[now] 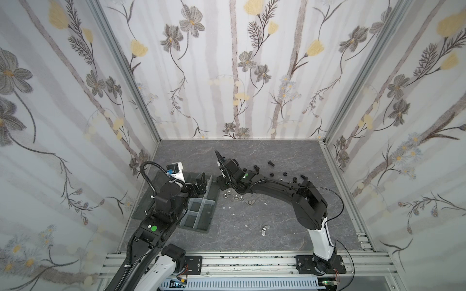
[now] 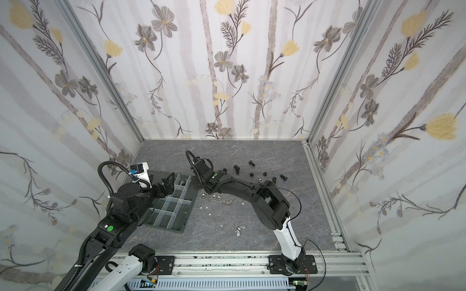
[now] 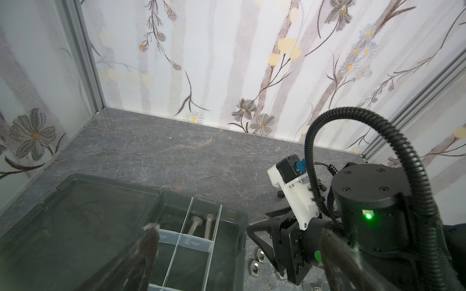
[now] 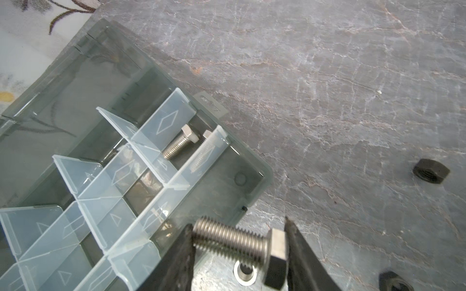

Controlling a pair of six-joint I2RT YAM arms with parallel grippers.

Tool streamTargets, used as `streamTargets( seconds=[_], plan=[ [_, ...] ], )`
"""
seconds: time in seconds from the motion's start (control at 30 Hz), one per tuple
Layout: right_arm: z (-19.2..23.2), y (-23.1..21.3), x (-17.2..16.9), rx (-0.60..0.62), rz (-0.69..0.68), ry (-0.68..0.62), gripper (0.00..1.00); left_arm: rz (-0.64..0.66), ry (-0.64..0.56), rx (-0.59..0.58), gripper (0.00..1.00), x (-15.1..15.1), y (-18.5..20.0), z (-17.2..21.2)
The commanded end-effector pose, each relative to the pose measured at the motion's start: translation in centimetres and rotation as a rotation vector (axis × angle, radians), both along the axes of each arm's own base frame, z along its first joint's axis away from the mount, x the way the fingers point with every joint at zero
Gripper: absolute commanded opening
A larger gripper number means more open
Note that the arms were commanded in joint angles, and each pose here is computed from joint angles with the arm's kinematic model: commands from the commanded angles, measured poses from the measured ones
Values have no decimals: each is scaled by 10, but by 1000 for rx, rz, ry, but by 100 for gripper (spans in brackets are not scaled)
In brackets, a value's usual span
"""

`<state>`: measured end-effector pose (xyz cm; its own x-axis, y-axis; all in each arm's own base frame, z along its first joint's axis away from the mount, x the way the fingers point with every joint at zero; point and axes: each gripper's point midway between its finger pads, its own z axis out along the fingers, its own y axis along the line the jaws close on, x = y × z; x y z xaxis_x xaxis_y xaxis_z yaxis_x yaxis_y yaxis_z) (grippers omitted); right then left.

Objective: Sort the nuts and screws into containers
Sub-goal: 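Carry the silver bolt with the right gripper over the organizer compartment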

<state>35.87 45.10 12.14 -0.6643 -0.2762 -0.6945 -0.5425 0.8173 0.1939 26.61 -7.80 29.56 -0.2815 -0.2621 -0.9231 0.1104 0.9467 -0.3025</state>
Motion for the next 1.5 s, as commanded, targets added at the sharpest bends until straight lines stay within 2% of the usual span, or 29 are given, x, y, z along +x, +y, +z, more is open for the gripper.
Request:
streamTargets(
  seconds=[0.0,0.63,0.97,1.23,1.47],
  plan=[
    [12,21,3,52,58,-19,44,36,-46,-27,100,3,6,11],
    [1,87,21,177,155,15,44,55,-46,-45,100,6,12,9],
    [-10,102,27,221,156,37,45,53,-40,-46,100,7,12,7],
    [-11,105,27,242,163,52,64,30,-19,-40,100,10,7,3],
    [4,100,30,263,158,50,67,7,7,-27,100,13,1,-1]
  ],
)
